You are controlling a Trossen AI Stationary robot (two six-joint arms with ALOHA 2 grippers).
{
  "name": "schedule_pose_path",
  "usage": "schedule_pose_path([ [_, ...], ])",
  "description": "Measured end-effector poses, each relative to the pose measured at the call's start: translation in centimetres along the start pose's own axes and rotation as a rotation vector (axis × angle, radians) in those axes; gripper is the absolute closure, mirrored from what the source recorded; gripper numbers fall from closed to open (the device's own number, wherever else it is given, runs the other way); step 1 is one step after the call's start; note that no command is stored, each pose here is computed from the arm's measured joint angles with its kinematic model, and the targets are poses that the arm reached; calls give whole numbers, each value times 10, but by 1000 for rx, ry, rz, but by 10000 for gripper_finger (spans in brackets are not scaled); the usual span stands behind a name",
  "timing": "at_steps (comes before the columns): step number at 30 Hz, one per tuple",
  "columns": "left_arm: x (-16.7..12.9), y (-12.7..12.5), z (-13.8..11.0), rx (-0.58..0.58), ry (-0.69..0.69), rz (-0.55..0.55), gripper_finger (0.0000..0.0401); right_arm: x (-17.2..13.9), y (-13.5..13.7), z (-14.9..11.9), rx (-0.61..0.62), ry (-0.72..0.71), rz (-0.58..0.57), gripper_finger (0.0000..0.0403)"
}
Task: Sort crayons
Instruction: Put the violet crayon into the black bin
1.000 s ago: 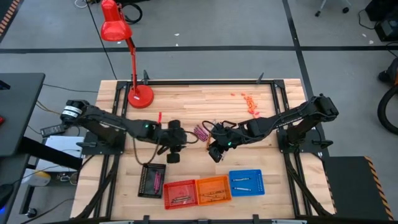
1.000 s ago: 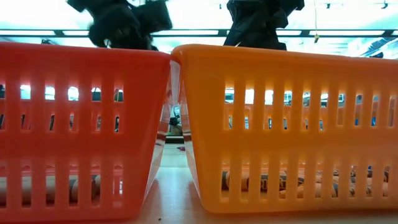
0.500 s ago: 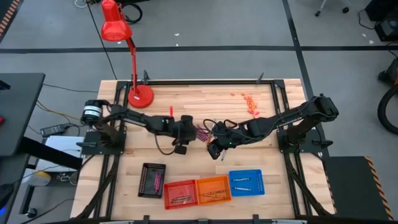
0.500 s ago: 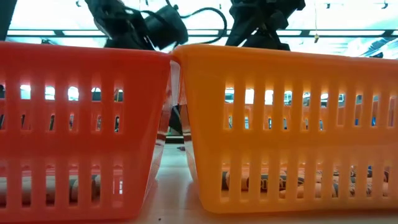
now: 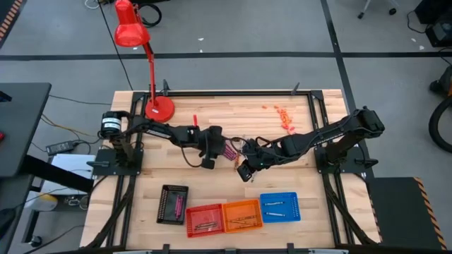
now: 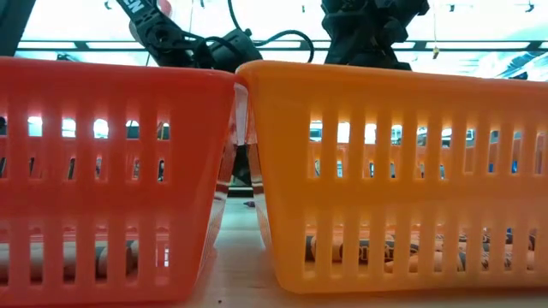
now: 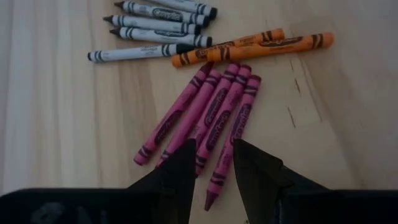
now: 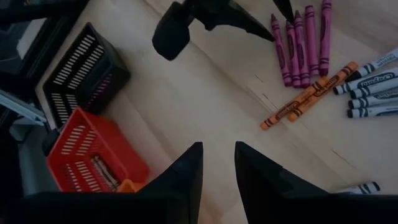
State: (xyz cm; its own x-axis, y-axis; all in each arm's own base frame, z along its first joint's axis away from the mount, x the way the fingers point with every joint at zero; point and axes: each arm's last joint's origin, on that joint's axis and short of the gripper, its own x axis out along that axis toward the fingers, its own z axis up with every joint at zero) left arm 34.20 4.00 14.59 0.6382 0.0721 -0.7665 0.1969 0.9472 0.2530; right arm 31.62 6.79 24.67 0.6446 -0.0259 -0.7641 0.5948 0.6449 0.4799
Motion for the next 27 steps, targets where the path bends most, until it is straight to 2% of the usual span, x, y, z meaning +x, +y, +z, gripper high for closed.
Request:
schedule_pose_path([
  [10,6,-2,-2,73,-39,-104,285,0,-1,2,5,7,4,305],
  [17,23,-7,-10,53,-2,-134,285,0,0,2,6,9,10,305],
  [24,24,-10,-10,46,3,-137,285,0,0,1,6,24,19,305],
  [27,24,-10,-12,6,22,-145,292,0,0,1,1,24,19,305],
])
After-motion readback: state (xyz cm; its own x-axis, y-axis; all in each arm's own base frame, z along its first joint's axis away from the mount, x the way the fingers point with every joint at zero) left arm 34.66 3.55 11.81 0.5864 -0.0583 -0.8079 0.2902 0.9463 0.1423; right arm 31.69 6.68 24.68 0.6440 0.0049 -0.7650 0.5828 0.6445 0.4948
